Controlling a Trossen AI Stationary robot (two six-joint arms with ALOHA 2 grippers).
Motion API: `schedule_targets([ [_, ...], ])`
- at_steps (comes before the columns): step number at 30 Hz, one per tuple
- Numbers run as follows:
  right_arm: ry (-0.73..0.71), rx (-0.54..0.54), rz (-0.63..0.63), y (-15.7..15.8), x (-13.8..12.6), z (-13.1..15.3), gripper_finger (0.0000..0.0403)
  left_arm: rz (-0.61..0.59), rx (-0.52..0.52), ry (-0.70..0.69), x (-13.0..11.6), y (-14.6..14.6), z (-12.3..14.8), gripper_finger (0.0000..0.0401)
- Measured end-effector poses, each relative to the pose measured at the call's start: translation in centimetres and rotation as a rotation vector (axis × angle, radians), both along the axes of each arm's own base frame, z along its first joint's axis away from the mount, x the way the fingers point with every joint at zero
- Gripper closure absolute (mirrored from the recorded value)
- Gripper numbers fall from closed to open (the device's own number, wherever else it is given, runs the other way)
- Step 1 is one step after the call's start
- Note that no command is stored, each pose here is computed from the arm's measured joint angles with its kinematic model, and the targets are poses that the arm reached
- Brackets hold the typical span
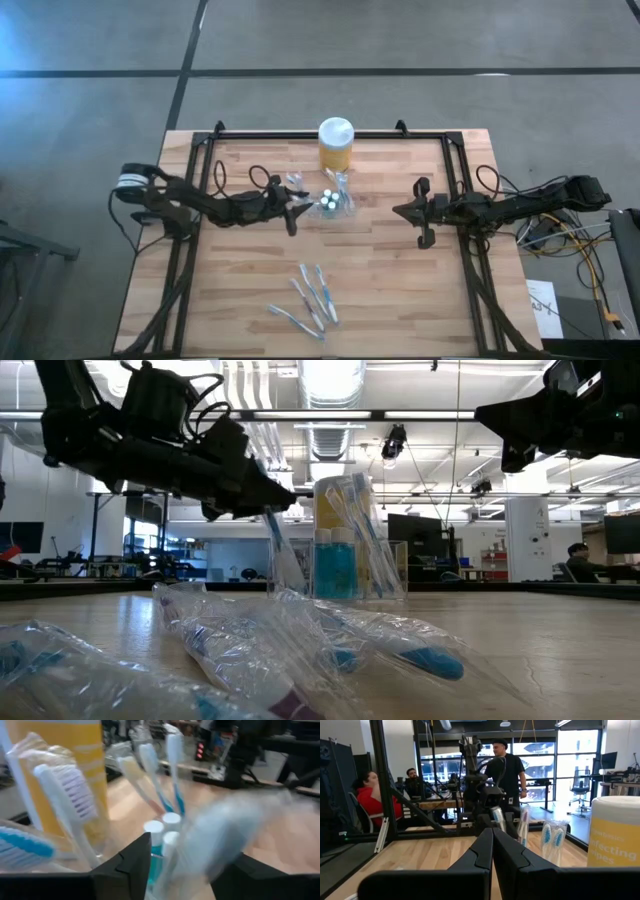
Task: Pick & Place toothbrushing station
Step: Put the blue toothbrush into the transparent organizer
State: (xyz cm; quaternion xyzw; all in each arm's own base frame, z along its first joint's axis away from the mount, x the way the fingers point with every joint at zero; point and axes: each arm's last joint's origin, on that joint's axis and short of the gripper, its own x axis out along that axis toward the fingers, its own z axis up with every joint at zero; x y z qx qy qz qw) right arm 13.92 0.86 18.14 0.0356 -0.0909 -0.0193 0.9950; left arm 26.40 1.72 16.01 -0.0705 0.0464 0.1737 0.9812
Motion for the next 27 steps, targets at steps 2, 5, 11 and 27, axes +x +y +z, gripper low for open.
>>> schedule_targets([
  [2,0.0,0.0,0.0,0.0,0.0,0.0,0.0394,-0.035,-0.022,0.025,-0.4,-0.1,0.4,0.0212],
  [5,0.0,0.0,0.0,0.0,0.0,0.0,0.0394,-0.06,-0.047,0.076,-1.2,-0.2,1.2,0.0189],
  [11,0.0,0.001,0.001,0.0,0.0,0.0,0.0394,-0.073,0.011,0.054,-3.1,-0.3,4.1,0.0155],
  [27,0.006,0.005,0.001,0.0,0.0,-0.1,0.0394,-0.445,0.096,0.08,-12.0,-1.6,8.7,0.015],
])
